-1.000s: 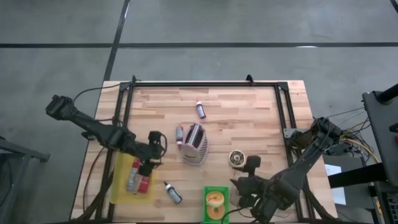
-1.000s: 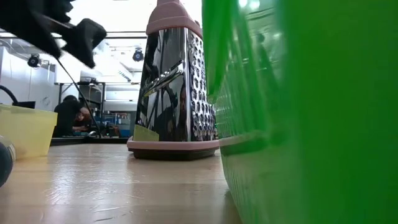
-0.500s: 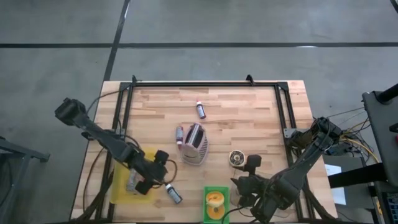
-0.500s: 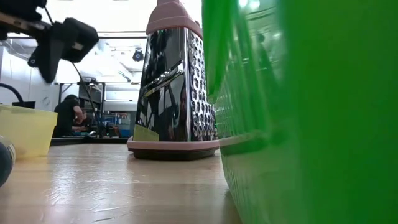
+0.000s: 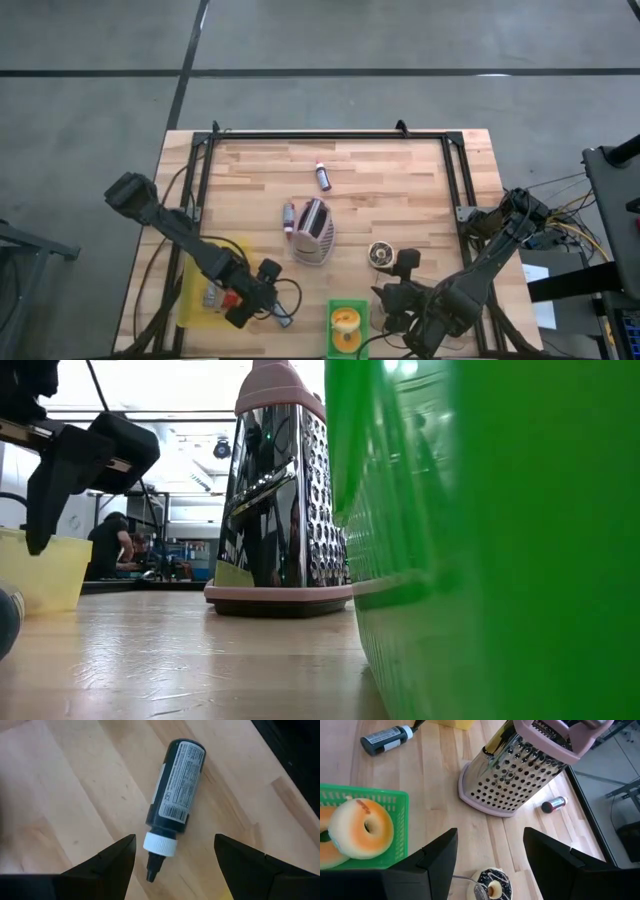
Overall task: Pick & Place Food Item
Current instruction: Put the black food coloring bottle into the transparent bin
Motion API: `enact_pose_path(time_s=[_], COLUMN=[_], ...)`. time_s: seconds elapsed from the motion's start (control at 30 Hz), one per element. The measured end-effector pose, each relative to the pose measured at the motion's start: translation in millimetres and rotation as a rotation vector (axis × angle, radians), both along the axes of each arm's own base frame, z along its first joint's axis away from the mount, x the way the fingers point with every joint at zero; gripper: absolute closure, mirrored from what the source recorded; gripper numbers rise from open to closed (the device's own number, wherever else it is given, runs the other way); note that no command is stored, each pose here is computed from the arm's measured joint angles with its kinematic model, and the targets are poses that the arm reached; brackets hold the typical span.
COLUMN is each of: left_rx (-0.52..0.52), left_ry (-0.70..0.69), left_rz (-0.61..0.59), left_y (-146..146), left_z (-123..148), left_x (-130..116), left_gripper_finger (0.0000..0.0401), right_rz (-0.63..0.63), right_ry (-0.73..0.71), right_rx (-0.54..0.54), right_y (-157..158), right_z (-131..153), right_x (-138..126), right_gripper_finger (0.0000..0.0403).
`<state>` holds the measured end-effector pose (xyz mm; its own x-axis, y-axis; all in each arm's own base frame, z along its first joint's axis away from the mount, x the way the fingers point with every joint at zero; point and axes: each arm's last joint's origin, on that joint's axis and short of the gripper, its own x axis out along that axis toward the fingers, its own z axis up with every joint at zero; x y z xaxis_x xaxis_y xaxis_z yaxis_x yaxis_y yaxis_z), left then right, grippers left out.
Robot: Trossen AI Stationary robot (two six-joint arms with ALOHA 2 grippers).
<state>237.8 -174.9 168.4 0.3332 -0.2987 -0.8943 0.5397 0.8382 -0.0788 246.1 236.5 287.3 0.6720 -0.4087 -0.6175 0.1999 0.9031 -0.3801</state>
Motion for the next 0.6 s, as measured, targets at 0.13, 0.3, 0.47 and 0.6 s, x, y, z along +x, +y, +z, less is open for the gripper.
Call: enact_pose_path(time_s=[0.13,0.3,0.47,0.6], left_rx=[-0.005,0.004,0.018,0.02], left_ry=[-0.007,0.003,0.022,0.039], left_rz=[-0.002,-0.005,-0.005,-0.003], left_y=[-4.0,-5.4,-6.2,-7.9], left_z=[-2.0,-11.3,-19.6,-27.6], left_x=[4.5,6.4,7.5,9.5], left_gripper_finger=[0.0128,0.0128,0.0128,0.0128], right_rz=[0.0,0.0,0.0,0.0], right_ry=[0.0,0.0,-0.001,-0.001], right_rx=[0.0,0.0,0.001,0.001], right_y=[0.0,0.0,0.1,0.1], right_z=[0.0,0.0,0.0,0.0], right_x=[0.0,0.0,0.0,0.1], right_gripper_finger=[0.0179,0.0179,0.0179,0.0179])
